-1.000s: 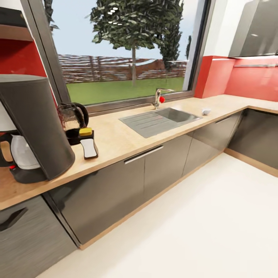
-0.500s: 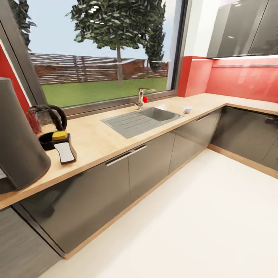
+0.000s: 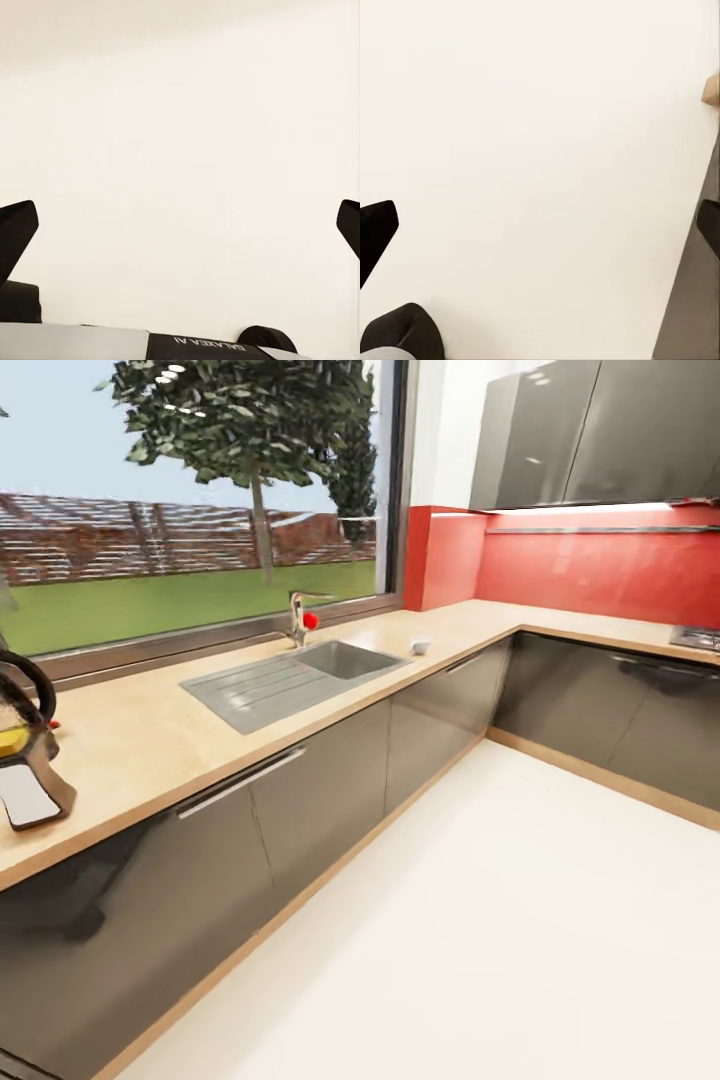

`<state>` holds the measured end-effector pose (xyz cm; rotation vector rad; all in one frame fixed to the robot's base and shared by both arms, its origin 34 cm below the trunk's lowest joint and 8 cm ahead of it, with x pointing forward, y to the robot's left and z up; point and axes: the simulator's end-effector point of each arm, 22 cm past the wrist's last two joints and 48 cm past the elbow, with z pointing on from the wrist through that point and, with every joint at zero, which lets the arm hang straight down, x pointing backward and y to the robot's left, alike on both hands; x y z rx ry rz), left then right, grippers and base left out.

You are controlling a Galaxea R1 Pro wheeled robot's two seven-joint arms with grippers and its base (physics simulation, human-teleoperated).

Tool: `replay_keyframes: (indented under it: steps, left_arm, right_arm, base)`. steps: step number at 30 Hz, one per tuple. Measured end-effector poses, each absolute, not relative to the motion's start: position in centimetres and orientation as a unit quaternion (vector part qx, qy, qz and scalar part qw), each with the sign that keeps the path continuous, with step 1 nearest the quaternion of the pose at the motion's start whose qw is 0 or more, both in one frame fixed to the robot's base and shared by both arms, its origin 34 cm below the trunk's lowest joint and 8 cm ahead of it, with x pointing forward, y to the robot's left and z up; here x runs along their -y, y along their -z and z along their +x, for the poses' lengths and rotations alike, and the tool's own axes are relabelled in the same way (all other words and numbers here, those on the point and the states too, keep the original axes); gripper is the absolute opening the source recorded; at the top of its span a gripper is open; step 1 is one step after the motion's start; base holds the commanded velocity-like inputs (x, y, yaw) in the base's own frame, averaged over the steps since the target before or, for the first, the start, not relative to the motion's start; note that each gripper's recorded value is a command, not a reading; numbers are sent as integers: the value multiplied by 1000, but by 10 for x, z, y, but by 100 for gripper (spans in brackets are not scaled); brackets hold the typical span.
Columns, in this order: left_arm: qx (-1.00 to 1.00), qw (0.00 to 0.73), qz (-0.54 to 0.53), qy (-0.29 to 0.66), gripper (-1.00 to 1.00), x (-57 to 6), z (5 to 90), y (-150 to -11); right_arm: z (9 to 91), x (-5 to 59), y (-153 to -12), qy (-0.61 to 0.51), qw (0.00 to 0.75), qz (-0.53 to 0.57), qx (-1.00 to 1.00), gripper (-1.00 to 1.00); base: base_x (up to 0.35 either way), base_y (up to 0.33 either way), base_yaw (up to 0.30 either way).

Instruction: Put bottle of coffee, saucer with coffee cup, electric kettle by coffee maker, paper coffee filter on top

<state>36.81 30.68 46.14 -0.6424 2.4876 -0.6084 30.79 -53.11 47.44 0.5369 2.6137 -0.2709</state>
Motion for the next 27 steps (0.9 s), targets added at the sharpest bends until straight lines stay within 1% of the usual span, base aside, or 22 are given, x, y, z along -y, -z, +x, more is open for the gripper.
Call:
replay_keyframes:
  steps: [3, 6, 16, 27]
  left_arm:
    - [-913, 248, -236, 223, 100, -307, 368, -461]
    - [-913, 248, -236, 223, 100, -307, 368, -461]
    - [-913, 248, -236, 222, 100, -307, 368, -461]
    - [-913, 249, -236, 222, 100, -308, 368, -461]
  right_arm:
    - [308, 531, -474, 98, 228, 195, -949, 100]
    - [308, 531, -474, 99, 228, 195, -949, 100]
    - [308, 531, -474, 99, 227, 194, -949, 100]
    - [308, 531, -474, 99, 228, 194, -949, 100]
  base:
    - [240, -249, -236]
    - [252, -236, -80]
    - [262, -222, -12]
    - [295, -177, 0]
